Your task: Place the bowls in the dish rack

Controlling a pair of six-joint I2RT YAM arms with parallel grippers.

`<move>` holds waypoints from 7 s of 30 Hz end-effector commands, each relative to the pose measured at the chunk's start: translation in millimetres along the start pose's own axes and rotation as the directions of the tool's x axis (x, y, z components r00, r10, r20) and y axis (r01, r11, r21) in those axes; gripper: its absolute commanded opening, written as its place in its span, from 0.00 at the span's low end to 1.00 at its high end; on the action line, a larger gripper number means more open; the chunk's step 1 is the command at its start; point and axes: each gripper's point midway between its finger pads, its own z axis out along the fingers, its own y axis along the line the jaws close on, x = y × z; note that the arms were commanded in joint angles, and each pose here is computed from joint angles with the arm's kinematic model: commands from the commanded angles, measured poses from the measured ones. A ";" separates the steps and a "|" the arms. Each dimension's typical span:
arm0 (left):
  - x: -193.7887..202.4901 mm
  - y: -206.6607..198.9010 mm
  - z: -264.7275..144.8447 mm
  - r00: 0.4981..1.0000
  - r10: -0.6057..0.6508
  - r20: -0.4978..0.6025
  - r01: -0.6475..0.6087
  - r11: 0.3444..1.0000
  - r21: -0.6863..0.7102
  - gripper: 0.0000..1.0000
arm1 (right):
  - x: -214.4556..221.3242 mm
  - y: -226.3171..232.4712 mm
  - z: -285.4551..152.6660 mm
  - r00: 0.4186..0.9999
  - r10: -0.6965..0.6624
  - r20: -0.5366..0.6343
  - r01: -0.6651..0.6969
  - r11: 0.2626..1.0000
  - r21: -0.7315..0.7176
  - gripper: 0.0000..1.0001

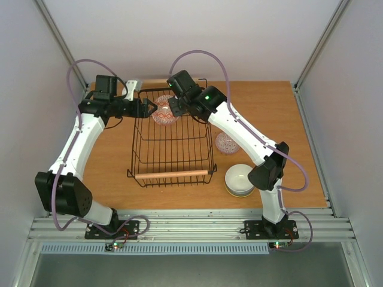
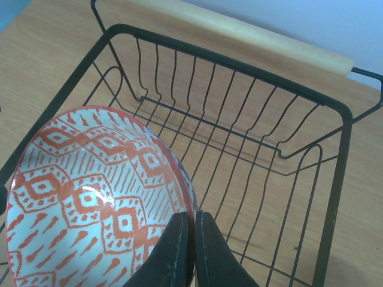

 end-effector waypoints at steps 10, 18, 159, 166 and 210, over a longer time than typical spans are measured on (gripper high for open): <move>-1.0 1.3 14.8 1.000 0.013 0.015 -0.013 0.999 0.034 0.72 | -28.8 31.0 -34.9 0.993 -0.023 0.114 0.030 0.997 -0.065 0.01; 2.1 -2.0 17.6 1.000 0.026 0.008 -0.026 0.998 0.065 0.00 | -19.7 36.2 -26.6 0.995 -0.029 0.099 0.036 0.997 -0.071 0.02; -9.0 32.5 -16.9 0.981 0.066 0.181 -0.059 0.997 -0.046 0.86 | 111.5 -72.5 162.1 0.782 -0.357 -0.512 0.564 0.755 0.335 0.05; -8.0 34.0 -15.0 0.983 0.062 0.175 -0.055 0.997 -0.047 0.86 | 116.0 -75.5 163.9 0.770 -0.355 -0.530 0.577 0.742 0.340 0.53; -9.9 22.9 -20.2 0.981 0.055 0.186 -0.054 0.999 -0.007 0.87 | 138.0 -182.3 -16.6 0.893 0.437 -0.102 -0.431 0.899 0.078 0.65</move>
